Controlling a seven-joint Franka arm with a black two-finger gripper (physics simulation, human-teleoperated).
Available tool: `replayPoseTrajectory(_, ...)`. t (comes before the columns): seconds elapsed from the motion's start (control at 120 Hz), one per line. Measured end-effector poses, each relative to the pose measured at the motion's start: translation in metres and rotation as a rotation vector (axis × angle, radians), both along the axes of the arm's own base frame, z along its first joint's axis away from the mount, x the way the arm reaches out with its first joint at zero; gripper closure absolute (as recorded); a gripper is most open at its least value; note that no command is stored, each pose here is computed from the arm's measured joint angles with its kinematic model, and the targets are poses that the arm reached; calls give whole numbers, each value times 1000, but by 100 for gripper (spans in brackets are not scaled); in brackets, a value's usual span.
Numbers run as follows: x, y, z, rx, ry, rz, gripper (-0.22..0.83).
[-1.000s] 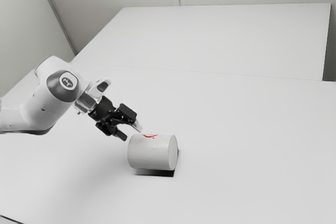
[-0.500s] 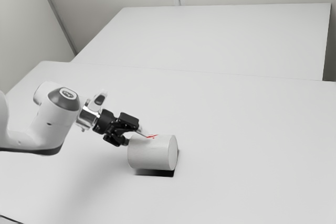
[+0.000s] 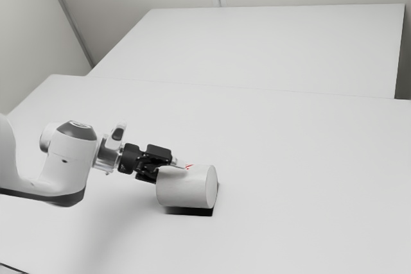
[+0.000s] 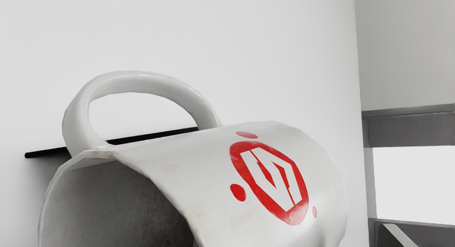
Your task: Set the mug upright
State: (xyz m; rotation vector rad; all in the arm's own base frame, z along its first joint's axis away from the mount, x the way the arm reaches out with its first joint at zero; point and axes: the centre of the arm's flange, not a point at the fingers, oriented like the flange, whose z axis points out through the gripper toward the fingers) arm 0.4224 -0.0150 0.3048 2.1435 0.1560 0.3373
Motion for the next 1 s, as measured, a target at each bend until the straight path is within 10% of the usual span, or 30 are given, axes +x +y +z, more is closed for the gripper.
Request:
replayPoseTrajectory(0.283, 1, -2, 3, 2, -81, -32, 57)
replayPoseTrajectory(1.0, 39, -16, 103, 155, -343, -230, 77)
